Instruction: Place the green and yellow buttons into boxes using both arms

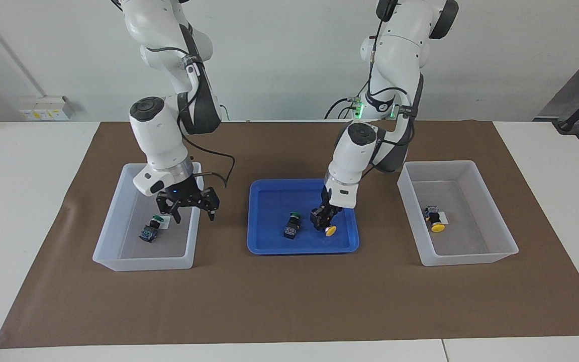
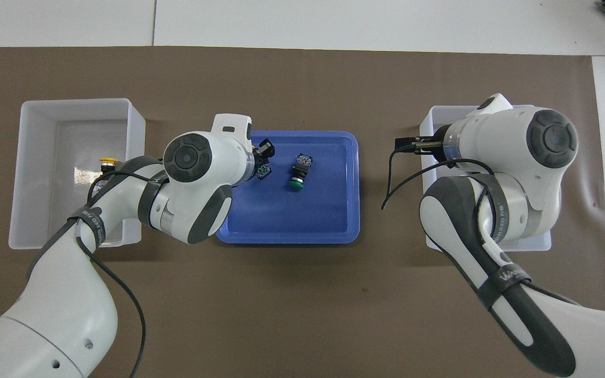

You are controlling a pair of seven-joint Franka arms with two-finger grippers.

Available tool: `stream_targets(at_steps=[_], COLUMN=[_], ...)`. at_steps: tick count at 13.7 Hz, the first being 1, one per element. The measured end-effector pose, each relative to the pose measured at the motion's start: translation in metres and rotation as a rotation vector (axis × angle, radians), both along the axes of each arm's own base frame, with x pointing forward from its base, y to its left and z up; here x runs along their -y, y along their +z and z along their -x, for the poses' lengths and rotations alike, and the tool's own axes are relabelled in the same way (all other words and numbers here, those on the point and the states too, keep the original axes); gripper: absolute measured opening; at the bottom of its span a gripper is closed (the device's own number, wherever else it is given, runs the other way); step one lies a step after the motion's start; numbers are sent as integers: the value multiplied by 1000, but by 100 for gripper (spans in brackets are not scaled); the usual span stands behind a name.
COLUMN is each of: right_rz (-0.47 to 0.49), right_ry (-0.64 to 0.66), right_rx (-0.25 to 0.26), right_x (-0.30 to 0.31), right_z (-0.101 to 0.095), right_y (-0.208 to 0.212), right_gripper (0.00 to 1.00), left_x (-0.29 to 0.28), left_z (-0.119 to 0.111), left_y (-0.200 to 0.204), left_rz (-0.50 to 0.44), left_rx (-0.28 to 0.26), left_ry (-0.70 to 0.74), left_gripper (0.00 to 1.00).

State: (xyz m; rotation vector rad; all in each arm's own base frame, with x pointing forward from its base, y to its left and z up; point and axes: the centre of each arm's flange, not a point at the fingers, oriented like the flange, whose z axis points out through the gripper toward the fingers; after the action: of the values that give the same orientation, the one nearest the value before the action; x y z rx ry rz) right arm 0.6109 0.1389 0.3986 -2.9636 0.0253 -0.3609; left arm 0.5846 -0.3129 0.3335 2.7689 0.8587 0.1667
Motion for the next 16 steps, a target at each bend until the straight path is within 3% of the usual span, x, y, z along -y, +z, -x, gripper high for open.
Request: stream_targets(at_steps=[5, 9, 14, 15, 16], right_rz=[-110, -193, -189, -186, -183], right_ry=[-47, -156, -155, -158, -160], right_rx=[71, 67, 52, 50, 50], right_x=[-97, -177, -212, -211, -209], right_z=[10, 37, 52, 51, 50], right_y=[-33, -66, -111, -114, -115], right_gripper=[100, 100, 100, 90, 74], left_x=[-109, -228, -333, -349, -365], left_z=[-41, -56, -59, -57, -54], left_y=[68, 105, 102, 97, 86], left_rz=[-103, -122, -137, -141, -149], left_rx=[-52, -110, -91, -85, -70], left_ry=[-103, -336, -504, -534, -556], left_gripper=[44, 44, 44, 44, 44])
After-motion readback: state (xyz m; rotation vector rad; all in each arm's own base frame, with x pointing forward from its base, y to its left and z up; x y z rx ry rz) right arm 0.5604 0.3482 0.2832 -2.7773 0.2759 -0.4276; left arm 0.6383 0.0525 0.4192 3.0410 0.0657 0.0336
